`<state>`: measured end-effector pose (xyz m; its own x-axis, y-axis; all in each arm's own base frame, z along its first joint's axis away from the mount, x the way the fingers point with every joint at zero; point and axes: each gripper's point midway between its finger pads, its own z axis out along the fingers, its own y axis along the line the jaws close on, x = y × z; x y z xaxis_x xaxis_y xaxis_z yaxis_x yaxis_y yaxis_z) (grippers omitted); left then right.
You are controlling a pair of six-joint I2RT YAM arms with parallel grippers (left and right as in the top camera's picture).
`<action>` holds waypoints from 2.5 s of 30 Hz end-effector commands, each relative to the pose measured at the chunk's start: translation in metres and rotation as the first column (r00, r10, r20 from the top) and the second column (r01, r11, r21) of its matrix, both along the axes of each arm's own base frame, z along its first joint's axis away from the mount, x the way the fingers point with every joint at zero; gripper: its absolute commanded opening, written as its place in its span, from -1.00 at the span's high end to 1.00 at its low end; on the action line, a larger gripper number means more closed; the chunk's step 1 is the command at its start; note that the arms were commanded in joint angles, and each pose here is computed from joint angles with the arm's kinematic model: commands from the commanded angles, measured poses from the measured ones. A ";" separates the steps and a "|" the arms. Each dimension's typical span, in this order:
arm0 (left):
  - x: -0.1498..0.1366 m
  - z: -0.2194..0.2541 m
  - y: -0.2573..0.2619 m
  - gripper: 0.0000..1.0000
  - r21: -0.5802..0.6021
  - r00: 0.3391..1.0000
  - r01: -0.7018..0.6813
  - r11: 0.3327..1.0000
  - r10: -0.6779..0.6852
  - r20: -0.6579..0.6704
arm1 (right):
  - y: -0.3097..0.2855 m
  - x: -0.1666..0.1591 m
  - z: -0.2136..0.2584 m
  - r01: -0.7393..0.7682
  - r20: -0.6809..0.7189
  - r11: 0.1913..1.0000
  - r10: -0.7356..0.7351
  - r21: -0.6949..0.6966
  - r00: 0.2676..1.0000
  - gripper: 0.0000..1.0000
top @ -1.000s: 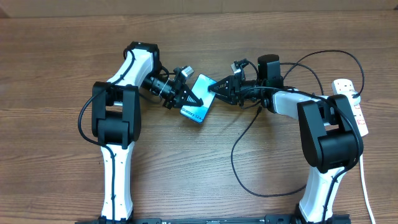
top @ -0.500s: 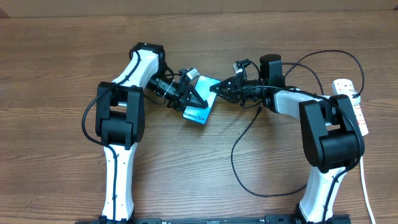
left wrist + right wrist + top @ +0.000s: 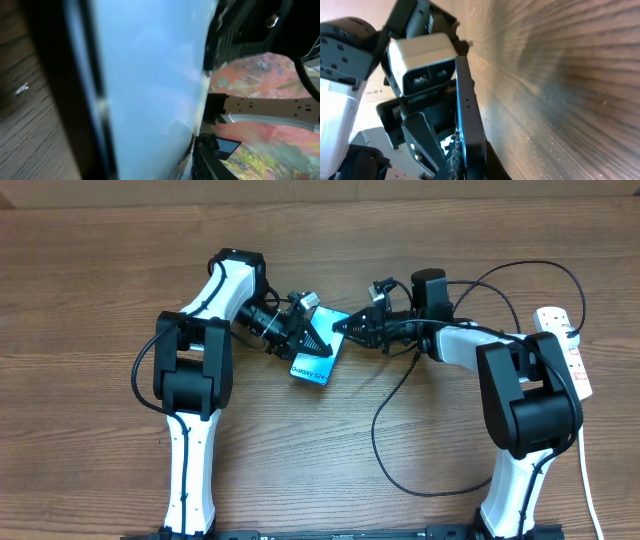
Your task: Plug charger to phone and switch on socket
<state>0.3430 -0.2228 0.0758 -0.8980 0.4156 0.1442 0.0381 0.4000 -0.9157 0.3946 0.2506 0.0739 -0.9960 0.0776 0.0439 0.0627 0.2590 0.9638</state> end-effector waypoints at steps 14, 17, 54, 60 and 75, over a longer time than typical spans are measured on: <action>0.016 0.025 -0.011 0.67 -0.123 0.996 -0.092 0.988 0.093 0.000 | 0.032 -0.028 0.000 -0.103 -0.011 0.995 0.103 -0.004 0.995 0.93; 0.017 0.026 -0.011 0.74 -0.131 0.995 -0.098 0.987 0.098 -0.003 | 0.031 -0.026 -0.002 -0.089 -0.008 0.996 0.089 -0.019 0.996 0.93; 0.051 0.094 -0.009 0.91 -0.403 0.950 -0.301 0.864 0.308 -0.048 | -0.164 -0.074 0.042 0.177 0.060 0.533 -0.229 -0.827 0.972 -0.18; 0.039 0.156 -0.004 0.91 -0.457 0.946 -0.247 0.855 0.315 0.076 | -0.179 -0.095 0.035 0.104 0.003 0.460 -0.216 -0.882 0.976 -1.00; -0.034 0.209 0.005 0.91 0.009 0.965 -0.264 0.965 0.264 0.004 | -0.159 -0.098 0.039 0.081 -0.038 0.563 -0.197 -0.822 0.980 -1.00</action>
